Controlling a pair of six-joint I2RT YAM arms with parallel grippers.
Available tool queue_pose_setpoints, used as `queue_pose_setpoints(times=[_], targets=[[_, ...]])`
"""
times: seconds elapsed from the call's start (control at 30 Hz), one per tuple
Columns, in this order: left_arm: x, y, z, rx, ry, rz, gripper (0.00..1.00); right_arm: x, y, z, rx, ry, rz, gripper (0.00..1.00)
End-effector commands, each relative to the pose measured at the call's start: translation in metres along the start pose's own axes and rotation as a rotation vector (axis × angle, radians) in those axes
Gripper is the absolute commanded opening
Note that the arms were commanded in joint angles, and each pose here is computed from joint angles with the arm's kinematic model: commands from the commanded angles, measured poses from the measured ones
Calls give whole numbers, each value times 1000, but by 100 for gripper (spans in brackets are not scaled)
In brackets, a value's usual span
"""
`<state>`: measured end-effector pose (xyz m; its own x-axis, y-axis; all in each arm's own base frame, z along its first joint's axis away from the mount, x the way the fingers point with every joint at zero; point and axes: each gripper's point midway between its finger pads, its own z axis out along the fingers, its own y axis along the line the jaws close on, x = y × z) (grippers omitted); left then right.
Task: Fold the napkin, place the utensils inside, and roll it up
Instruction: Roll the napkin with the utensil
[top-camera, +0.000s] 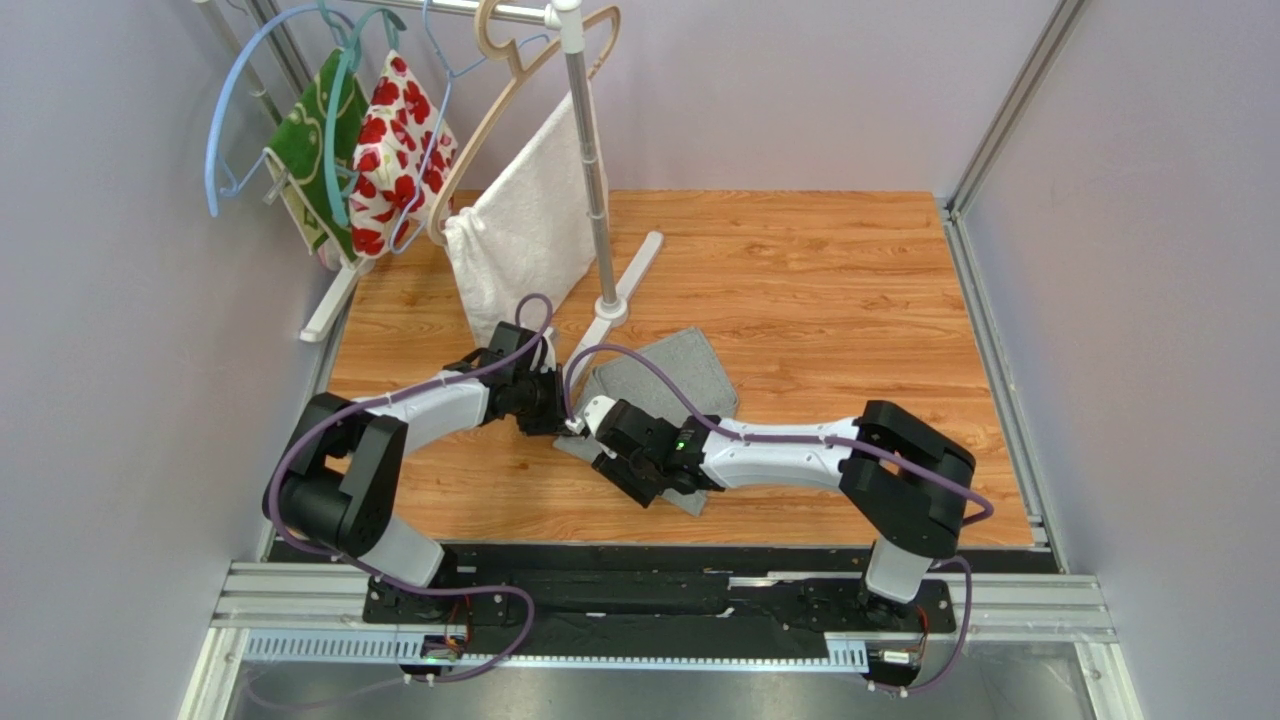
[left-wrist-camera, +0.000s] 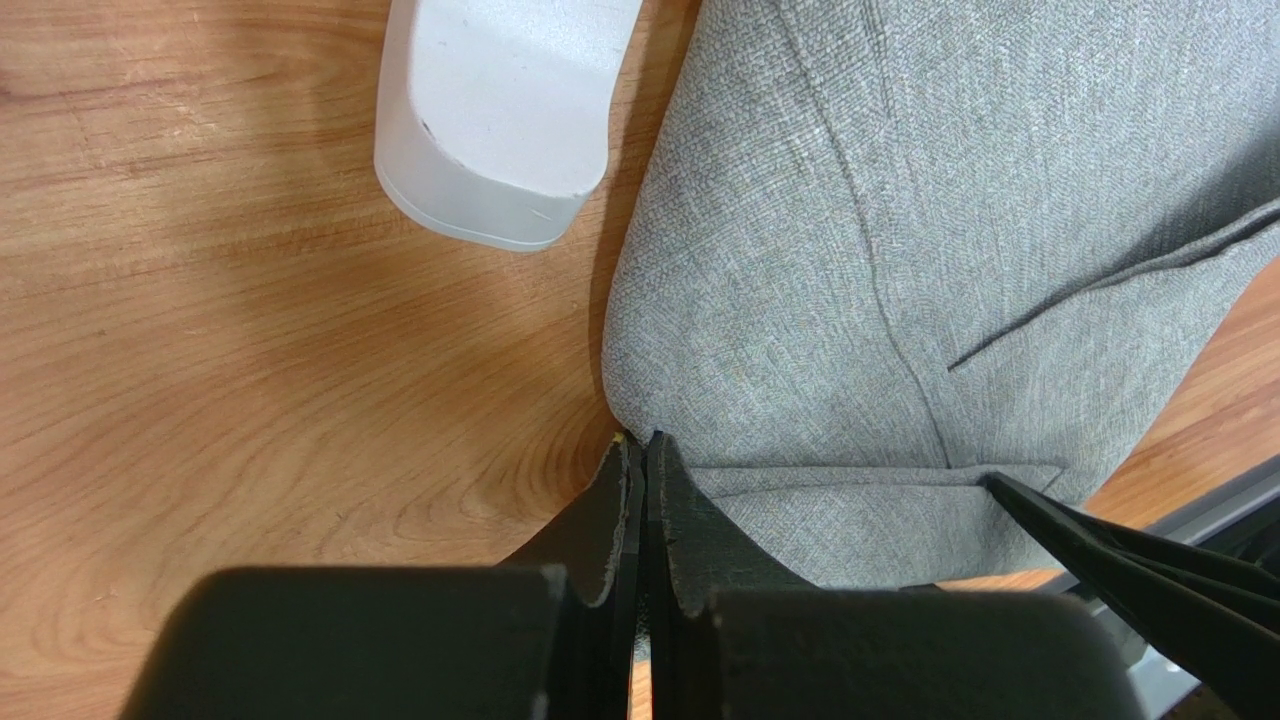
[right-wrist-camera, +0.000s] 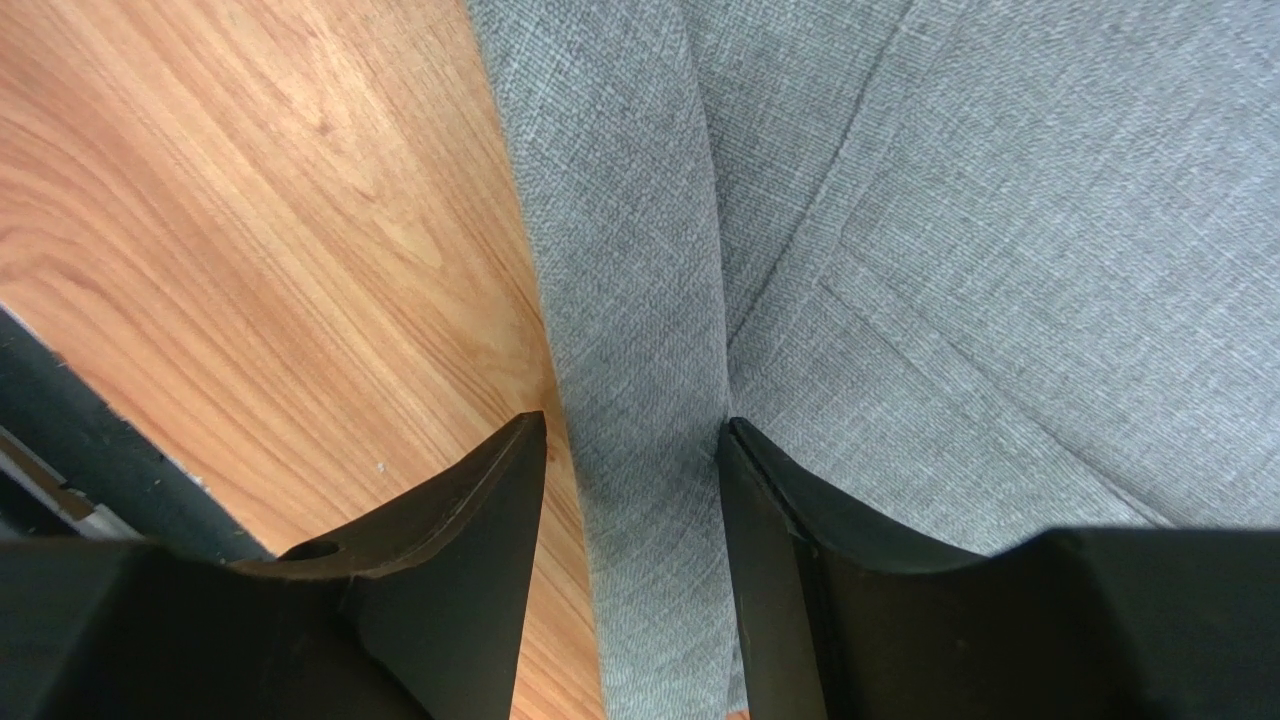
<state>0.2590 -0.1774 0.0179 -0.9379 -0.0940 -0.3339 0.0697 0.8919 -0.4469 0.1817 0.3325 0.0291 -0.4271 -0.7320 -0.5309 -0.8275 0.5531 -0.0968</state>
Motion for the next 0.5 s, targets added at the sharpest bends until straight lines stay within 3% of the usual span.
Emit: queue_pose_setpoints(times=[0.0, 0.13, 0.23, 0.3, 0.33, 0.4, 0.47], targets=[[-4, 1, 0, -9, 0, 22, 0, 2, 3, 16, 6, 11, -16, 50], [-6, -5, -3, 21, -13, 30, 0, 24, 1, 26, 5, 104, 21, 46], [-12, -12, -11, 45, -43, 36, 2, 40, 5, 26, -45, 166, 61, 28], [-19, -14, -22, 34, -88, 34, 15, 49, 14, 20, -111, 193, 81, 18], [-21, -14, -26, 28, -105, 34, 35, 54, 19, 16, -165, 211, 101, 16], [-28, -14, -39, 5, -161, 35, 53, 60, 32, 7, -260, 232, 127, 11], [-34, -9, -48, -33, -206, 34, 59, 62, 42, -5, -356, 240, 167, 9]])
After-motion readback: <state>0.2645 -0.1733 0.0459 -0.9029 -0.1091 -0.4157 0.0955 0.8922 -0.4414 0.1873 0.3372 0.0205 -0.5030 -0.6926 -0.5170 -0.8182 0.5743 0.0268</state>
